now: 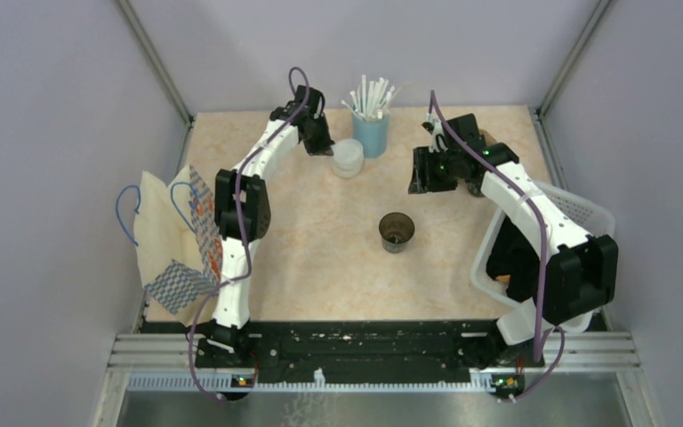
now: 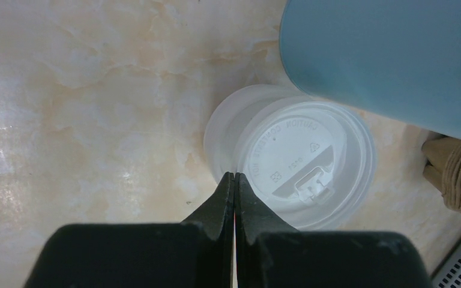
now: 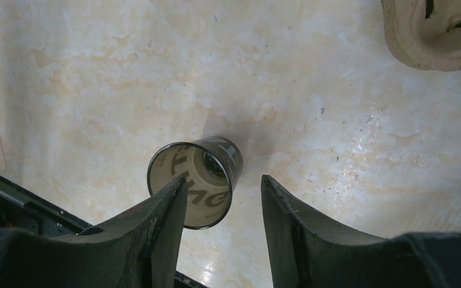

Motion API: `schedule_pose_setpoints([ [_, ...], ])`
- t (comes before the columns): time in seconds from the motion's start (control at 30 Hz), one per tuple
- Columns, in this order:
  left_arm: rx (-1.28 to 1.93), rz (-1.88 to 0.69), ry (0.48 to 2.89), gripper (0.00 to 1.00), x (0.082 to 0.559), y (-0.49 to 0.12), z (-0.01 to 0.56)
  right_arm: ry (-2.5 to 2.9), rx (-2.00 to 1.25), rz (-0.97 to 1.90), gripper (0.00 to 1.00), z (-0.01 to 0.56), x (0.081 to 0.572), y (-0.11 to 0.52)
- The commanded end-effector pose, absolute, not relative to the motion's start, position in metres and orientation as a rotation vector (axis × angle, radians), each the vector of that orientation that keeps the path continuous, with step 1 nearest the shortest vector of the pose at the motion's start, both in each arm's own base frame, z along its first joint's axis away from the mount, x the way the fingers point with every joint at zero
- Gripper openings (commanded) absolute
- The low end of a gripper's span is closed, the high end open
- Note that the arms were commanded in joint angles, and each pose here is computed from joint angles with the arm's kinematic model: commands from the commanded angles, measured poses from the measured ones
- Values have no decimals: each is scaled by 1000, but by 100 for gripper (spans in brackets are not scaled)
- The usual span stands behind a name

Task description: Pack the takeout coffee

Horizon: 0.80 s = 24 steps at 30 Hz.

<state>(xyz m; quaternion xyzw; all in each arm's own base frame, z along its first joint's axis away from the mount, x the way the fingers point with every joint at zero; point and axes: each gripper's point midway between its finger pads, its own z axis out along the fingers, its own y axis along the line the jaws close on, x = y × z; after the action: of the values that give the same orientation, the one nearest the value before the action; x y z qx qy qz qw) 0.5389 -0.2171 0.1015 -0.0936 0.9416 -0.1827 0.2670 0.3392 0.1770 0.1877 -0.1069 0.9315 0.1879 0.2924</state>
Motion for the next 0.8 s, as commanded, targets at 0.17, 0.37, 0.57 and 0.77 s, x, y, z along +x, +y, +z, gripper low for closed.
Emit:
schedule_pose_setpoints([
  [0.17, -246, -591, 2496, 1, 546, -229, 122, 2400, -290, 519, 49, 211, 341, 177],
  [0.37, -238, -559, 2511, 0, 546, -224, 115, 2401, -289, 518, 49, 210, 341, 177],
  [0.57, -265, -516, 2501, 0, 551, -212, 114, 2404, -291, 522, 49, 209, 342, 178],
  [0.77, -261, -507, 2507, 0, 552, -208, 110, 2407, -293, 529, 49, 208, 342, 179],
])
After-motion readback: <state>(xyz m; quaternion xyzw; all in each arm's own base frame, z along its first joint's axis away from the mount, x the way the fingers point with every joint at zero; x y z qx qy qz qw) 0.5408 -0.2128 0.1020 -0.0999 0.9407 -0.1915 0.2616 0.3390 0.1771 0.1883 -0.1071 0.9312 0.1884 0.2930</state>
